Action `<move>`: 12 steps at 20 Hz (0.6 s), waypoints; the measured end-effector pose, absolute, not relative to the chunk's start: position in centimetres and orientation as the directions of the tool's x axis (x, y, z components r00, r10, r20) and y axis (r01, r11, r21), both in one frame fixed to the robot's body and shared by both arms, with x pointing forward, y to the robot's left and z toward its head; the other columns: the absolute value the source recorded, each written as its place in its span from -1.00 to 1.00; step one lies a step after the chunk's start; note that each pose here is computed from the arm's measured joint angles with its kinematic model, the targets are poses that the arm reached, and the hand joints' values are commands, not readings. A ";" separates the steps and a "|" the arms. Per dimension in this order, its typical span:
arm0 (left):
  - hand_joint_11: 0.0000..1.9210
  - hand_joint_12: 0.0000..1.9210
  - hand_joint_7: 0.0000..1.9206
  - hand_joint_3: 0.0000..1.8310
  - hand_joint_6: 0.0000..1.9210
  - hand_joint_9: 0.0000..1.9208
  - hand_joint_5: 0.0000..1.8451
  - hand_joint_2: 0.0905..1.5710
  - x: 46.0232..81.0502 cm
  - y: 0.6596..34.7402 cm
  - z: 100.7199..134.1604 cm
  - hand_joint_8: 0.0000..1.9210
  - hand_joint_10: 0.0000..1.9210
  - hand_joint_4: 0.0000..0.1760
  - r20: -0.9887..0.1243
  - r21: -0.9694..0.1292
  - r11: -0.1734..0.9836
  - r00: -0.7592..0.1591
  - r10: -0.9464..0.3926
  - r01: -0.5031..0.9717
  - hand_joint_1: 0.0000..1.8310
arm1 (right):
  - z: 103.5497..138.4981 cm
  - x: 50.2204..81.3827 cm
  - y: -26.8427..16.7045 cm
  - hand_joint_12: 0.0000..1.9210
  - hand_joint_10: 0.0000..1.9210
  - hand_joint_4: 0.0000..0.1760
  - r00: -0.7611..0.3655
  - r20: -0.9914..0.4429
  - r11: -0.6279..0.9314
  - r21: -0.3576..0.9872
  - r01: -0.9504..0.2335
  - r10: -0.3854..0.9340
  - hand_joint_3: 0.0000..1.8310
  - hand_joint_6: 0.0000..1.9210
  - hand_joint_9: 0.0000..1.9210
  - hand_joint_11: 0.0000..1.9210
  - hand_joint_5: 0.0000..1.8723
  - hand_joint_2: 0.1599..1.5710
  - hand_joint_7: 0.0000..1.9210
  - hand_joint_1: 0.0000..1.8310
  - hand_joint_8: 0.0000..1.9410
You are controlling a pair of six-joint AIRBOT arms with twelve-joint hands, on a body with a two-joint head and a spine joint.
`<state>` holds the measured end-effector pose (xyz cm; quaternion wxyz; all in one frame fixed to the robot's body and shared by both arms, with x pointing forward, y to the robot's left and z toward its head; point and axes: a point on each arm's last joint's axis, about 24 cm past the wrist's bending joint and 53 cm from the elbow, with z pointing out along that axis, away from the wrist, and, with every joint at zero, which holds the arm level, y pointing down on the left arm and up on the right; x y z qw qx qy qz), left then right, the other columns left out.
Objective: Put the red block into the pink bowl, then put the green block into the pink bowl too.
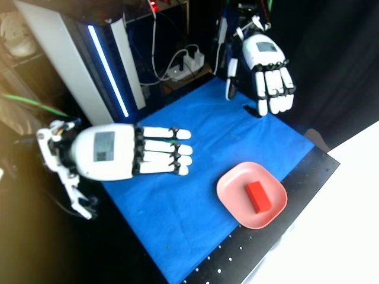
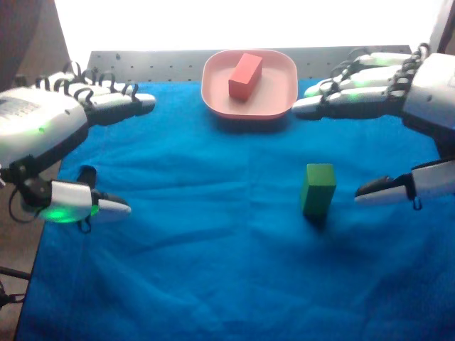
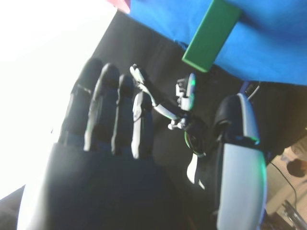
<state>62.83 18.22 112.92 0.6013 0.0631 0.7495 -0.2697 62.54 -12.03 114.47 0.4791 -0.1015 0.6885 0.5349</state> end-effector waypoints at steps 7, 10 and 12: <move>-1.00 -0.30 -0.76 -1.00 -1.00 -0.78 -0.74 0.09 62.1 19.0 114.6 -1.00 -1.00 -0.08 -0.941 -0.331 0.846 -0.219 -0.260 0.417 -0.01 | 112.1 61.7 -8.0 0.07 -0.84 -1.00 -0.542 -0.802 0.406 0.596 -0.693 0.252 -1.00 -1.00 0.23 -0.01 -0.18 -0.01 -0.08 0.34 -0.98; -1.00 -0.12 -0.73 -1.00 -1.00 -0.73 -0.73 0.04 61.9 18.7 115.0 -1.00 -0.99 -0.25 -0.943 -0.329 0.840 -0.203 -0.265 0.431 0.00 | 111.3 62.3 -7.9 0.25 -0.59 -1.00 -0.547 -0.798 0.424 0.599 -0.679 0.253 -1.00 -1.00 0.23 0.10 0.01 0.08 0.19 0.35 -0.96; -1.00 -0.37 -0.75 -1.00 -1.00 -0.78 -0.73 0.02 62.0 18.9 115.2 -1.00 -0.99 -0.03 -0.941 -0.333 0.841 -0.199 -0.272 0.425 0.04 | 111.0 62.5 -7.6 0.32 -0.25 -1.00 -0.550 -0.798 0.433 0.598 -0.674 0.246 -0.99 -0.28 0.27 0.21 0.08 0.30 0.14 0.40 0.01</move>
